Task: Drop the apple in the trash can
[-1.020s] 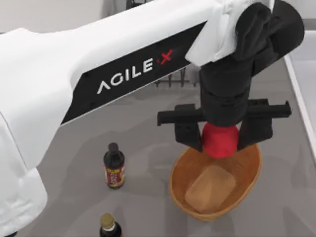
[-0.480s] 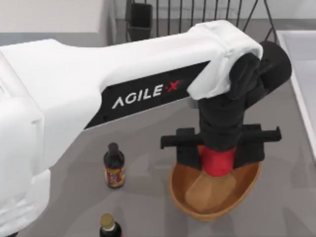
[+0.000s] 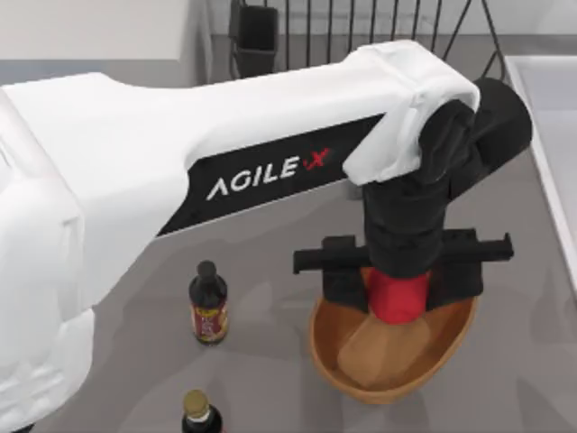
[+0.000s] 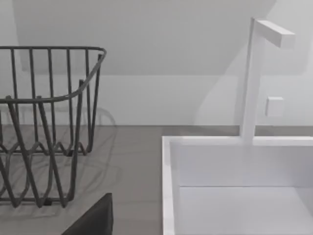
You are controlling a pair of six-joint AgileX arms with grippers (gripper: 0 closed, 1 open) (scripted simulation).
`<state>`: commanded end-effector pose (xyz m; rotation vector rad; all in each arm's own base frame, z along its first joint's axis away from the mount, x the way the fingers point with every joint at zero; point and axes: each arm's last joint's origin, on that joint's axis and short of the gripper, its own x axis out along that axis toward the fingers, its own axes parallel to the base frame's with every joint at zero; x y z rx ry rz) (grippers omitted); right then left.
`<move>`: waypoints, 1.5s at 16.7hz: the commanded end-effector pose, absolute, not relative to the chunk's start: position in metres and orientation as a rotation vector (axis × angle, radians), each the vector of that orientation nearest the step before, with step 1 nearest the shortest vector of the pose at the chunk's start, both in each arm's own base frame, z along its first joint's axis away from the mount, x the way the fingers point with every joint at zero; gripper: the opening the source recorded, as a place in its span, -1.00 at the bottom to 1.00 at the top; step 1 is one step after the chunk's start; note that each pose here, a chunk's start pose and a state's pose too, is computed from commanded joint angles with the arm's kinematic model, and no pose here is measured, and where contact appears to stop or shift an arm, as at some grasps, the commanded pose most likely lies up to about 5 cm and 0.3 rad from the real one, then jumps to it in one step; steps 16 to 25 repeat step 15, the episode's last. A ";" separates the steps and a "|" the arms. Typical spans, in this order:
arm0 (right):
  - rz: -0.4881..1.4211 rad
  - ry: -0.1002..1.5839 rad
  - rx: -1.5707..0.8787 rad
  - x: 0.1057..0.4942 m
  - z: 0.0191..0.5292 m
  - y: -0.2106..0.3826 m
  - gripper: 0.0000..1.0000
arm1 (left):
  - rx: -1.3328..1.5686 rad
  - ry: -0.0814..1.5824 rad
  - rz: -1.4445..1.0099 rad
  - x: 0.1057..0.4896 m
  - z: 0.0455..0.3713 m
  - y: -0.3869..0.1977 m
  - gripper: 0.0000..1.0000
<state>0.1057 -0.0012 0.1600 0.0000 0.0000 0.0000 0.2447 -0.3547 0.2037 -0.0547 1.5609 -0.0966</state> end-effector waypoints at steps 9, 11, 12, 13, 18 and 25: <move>0.000 0.000 0.000 0.106 0.160 -0.001 1.00 | -0.055 1.561 -0.097 0.245 0.204 -0.355 0.96; 0.000 0.000 0.000 0.106 0.160 -0.001 1.00 | -0.055 1.561 -0.097 0.245 0.204 -0.355 1.00; 0.000 0.000 0.000 0.106 0.160 -0.001 1.00 | -0.055 1.561 -0.097 0.245 0.204 -0.355 1.00; 0.000 0.000 0.000 0.106 0.160 -0.001 1.00 | -0.055 1.561 -0.097 0.245 0.204 -0.355 1.00; 0.000 0.000 0.000 0.106 0.160 -0.001 1.00 | -0.055 1.561 -0.097 0.245 0.204 -0.355 1.00; 0.000 0.000 0.000 0.106 0.160 -0.001 1.00 | -0.055 1.561 -0.097 0.245 0.204 -0.355 1.00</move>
